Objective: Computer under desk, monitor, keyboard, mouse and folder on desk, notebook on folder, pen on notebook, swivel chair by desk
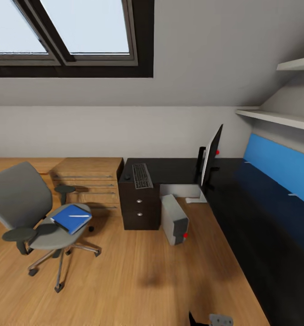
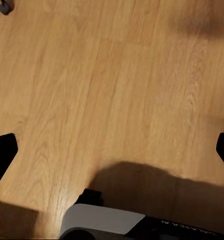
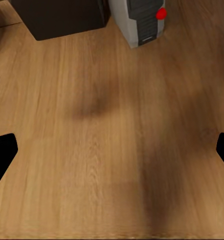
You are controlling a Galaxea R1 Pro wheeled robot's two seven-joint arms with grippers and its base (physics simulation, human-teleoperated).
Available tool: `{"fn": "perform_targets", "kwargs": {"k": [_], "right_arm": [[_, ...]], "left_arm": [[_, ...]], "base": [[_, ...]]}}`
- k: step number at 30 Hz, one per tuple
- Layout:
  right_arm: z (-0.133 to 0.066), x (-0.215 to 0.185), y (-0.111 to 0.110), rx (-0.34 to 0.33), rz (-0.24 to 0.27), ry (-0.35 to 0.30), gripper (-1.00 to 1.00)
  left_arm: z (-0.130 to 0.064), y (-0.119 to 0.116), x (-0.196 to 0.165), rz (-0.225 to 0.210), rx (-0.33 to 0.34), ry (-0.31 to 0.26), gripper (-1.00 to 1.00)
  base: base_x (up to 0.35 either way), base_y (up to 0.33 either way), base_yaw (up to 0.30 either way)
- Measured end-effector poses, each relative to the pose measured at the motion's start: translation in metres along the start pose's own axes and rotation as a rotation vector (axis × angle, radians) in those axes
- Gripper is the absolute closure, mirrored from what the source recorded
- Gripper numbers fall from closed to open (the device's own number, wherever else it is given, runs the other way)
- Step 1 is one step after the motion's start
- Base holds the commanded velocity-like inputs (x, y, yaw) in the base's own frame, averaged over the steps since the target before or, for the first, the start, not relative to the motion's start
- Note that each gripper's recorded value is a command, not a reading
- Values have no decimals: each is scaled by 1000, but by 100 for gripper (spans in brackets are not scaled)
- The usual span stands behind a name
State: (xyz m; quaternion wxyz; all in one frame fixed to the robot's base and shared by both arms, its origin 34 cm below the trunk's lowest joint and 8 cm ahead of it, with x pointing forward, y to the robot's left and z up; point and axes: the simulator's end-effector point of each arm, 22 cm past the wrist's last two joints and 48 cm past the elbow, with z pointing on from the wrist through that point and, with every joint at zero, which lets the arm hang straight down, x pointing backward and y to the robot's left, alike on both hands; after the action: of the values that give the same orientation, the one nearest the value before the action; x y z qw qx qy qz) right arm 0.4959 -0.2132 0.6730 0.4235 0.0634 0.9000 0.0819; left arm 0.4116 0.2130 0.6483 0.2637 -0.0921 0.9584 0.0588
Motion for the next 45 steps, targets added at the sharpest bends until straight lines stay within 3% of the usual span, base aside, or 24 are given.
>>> {"fn": "perform_targets", "kwargs": {"k": [17,37,45], "right_arm": [[-16,-7,1,5,0,7,-100],[-32,-15,4,6,1,8,-100],[-38,-18,5,6,1,7,-100]], "left_arm": [[-17,2,-4,3,1,0,-100],[-36,1,-7,9,5,0,-100],[-43,3,-8,10,5,1,-100]], "base": [[-339,-43,0],[-289,-232,-1],[-264,-257,-148]]}}
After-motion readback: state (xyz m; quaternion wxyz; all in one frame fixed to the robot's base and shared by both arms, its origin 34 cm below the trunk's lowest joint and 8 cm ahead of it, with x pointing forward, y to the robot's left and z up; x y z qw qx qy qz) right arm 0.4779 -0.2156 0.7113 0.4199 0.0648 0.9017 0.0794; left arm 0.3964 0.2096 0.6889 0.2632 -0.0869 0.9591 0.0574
